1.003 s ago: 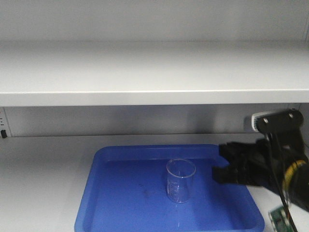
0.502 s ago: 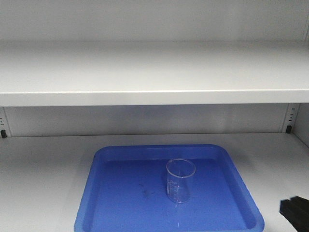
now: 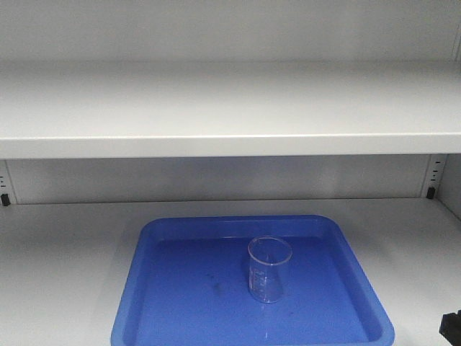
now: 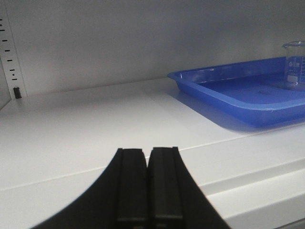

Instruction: Pick beaker and place in left cabinet

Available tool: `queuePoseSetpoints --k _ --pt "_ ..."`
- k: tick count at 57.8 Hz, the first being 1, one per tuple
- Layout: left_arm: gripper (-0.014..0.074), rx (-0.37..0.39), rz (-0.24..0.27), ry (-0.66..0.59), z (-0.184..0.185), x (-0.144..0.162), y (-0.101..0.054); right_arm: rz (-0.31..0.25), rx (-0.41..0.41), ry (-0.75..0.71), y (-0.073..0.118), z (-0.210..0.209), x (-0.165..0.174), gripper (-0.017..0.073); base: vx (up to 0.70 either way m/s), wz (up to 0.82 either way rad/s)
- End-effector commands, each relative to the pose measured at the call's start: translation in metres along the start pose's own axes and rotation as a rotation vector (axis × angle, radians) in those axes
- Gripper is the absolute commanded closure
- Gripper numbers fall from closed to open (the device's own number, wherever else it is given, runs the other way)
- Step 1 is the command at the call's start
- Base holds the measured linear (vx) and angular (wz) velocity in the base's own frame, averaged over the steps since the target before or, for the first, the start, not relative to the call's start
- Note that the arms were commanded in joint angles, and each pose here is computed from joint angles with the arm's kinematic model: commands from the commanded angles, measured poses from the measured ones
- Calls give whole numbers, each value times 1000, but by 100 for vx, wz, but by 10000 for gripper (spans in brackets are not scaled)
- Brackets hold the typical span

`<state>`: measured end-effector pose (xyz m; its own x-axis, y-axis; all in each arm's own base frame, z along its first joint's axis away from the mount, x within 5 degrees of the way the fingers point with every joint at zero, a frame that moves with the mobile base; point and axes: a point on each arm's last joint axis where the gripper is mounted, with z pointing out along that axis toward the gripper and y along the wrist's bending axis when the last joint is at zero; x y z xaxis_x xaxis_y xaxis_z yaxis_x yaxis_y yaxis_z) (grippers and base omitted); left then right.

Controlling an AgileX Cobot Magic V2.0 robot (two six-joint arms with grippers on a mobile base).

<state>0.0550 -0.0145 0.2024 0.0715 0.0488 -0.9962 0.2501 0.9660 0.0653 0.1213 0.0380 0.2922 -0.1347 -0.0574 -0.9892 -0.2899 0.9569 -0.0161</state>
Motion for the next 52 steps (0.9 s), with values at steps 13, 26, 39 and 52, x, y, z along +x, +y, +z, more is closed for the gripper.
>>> queuePoseSetpoints --k 13,26,39,52 --pt "592 -4 -11 -86 -1 -3 0 98 74 22 -10 -4 -4 565 0 0" --pt "592 -4 -11 -86 -1 -3 0 155 224 -27 -21 -34 35 565 0 0" --pt "592 -4 -11 -86 -1 -3 0 132 276 -128 -16 -59 96 565 0 0" --pt "592 -4 -11 -86 -1 -3 0 68 287 -67 -16 -57 114 565 0 0"
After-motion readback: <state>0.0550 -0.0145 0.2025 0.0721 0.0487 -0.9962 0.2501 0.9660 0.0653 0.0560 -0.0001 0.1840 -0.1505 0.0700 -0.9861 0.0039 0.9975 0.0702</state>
